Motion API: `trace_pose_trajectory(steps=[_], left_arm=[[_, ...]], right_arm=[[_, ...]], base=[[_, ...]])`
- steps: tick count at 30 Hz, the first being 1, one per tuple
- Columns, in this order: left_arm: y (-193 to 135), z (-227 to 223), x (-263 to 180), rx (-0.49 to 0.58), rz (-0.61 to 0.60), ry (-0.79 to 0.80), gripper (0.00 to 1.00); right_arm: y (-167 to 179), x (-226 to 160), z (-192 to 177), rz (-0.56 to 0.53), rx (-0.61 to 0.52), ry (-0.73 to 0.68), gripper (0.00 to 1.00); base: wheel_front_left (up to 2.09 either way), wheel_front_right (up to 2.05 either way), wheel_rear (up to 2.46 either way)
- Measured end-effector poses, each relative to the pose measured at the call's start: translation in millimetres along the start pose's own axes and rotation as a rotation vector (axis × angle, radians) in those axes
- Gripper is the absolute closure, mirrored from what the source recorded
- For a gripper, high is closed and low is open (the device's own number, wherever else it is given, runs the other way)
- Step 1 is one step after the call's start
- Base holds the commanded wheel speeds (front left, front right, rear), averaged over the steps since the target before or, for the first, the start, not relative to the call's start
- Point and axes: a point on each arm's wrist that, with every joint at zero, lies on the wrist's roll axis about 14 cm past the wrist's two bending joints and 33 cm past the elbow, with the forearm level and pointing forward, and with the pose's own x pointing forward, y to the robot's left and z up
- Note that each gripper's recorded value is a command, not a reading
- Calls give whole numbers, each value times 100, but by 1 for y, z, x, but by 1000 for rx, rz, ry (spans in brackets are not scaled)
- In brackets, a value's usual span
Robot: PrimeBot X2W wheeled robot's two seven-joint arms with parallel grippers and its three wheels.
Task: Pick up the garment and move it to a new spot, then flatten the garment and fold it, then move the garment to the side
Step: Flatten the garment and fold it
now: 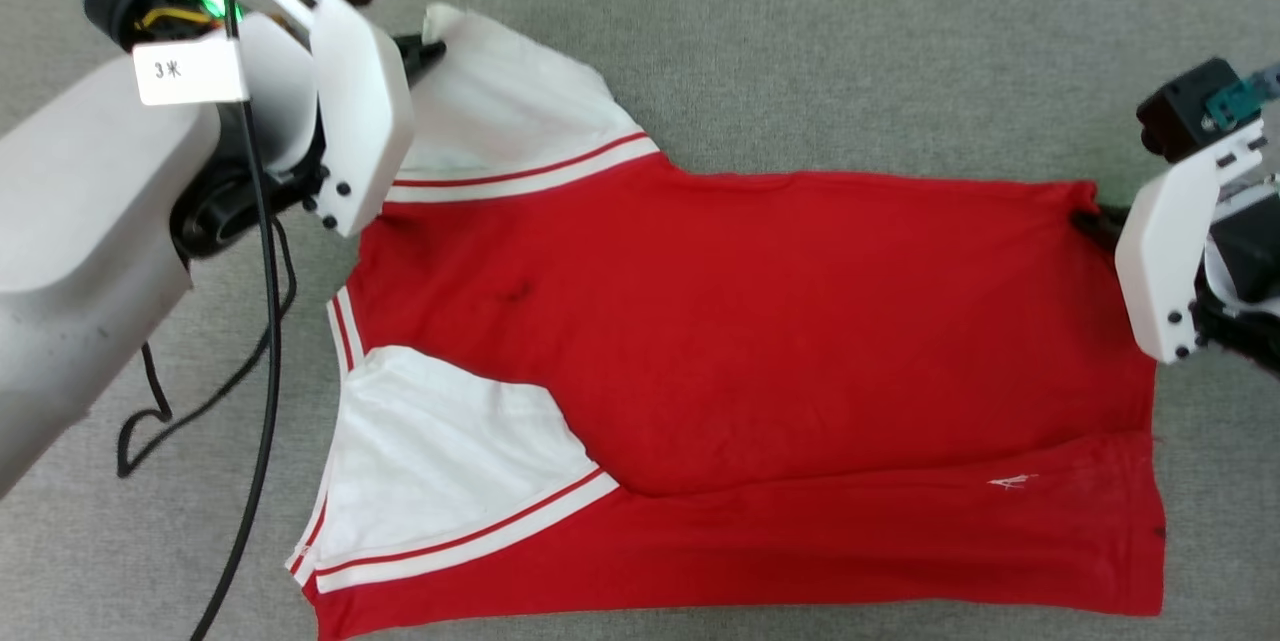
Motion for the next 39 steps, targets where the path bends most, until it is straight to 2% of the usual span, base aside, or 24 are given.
trace_pose_trajectory(steps=[12, 20, 31, 39], left_arm=[[-14, 7, -62, 15, 42, -82, 100], [-39, -16, -101, -14, 49, -93, 100], [-78, -75, -131, -96, 37, -25, 100], [-104, -126, -131, -184, -4, 87, 100]], right_arm=[[8, -60, 14, -5, 37, -236, 100], [26, -90, -1, 10, 48, -301, 100], [47, -110, -45, 34, 104, -299, 100], [65, -104, -75, 70, 137, -219, 100]], base=[[0, 0, 0], [0, 0, 0], [0, 0, 0], [0, 0, 0]])
